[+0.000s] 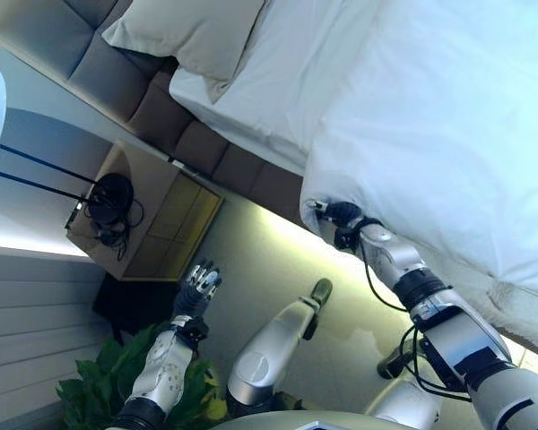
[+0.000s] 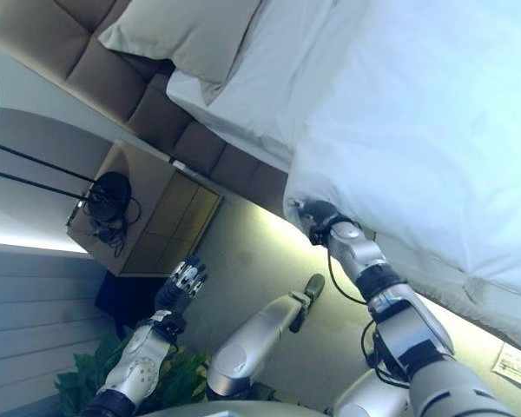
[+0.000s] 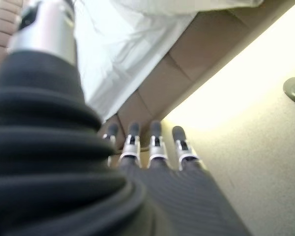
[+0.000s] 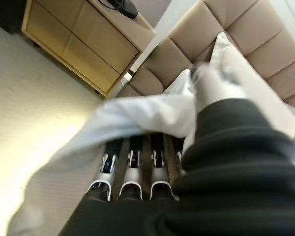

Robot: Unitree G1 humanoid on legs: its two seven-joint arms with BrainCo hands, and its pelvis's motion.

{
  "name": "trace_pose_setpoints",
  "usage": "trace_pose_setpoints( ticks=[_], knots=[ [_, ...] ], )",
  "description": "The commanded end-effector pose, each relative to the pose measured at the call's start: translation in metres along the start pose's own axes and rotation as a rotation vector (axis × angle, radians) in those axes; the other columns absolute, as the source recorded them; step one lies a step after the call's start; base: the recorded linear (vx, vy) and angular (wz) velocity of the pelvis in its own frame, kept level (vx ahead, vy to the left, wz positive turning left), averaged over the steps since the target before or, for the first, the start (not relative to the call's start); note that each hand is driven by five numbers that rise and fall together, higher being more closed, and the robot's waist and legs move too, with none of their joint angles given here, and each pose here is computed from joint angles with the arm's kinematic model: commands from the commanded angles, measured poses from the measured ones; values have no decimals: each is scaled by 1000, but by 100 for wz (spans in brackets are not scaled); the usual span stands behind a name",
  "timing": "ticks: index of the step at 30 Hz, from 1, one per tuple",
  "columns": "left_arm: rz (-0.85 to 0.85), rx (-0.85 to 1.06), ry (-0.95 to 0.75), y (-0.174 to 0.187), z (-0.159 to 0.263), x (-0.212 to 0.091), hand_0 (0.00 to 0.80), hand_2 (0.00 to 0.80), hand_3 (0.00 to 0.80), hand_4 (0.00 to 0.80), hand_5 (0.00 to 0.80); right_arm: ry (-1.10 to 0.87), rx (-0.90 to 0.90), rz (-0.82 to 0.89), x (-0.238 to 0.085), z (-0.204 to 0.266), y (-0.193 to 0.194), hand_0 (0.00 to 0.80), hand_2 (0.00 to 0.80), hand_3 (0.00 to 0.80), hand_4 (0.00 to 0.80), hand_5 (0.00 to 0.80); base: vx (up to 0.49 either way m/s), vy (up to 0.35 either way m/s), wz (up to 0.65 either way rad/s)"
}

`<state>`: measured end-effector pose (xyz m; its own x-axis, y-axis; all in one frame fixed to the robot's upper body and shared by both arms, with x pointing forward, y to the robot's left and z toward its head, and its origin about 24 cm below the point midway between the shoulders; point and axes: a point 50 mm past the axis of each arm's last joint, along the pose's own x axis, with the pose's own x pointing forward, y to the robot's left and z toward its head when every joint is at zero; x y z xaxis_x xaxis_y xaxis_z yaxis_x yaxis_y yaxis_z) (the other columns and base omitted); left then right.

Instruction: Make the bed neatly

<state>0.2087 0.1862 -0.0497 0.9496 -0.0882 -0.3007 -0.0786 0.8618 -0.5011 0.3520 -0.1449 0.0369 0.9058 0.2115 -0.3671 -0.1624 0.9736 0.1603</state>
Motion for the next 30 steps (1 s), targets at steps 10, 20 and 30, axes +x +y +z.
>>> trace_pose_setpoints(
  ticks=[10, 20, 30],
  knots=[
    [42, 59, -160, 7, 24, 1, 0, 0, 0, 0, 0, -151, 400, -127, -15, -33, -30, 0, 0, 0, 0, 0, -41, -27, -4],
    [175, 377, -384, 6, 60, 2, 0, 0, 0, 0, 0, -86, 538, -235, -45, -88, -73, 0, 0, 0, 0, 0, -26, -50, -12],
    [266, 1024, -854, -43, 108, 19, 0, 0, 0, 0, 0, -30, 612, -284, -62, -117, -91, 0, 0, 0, 0, 0, -62, -31, -26]
  ],
)
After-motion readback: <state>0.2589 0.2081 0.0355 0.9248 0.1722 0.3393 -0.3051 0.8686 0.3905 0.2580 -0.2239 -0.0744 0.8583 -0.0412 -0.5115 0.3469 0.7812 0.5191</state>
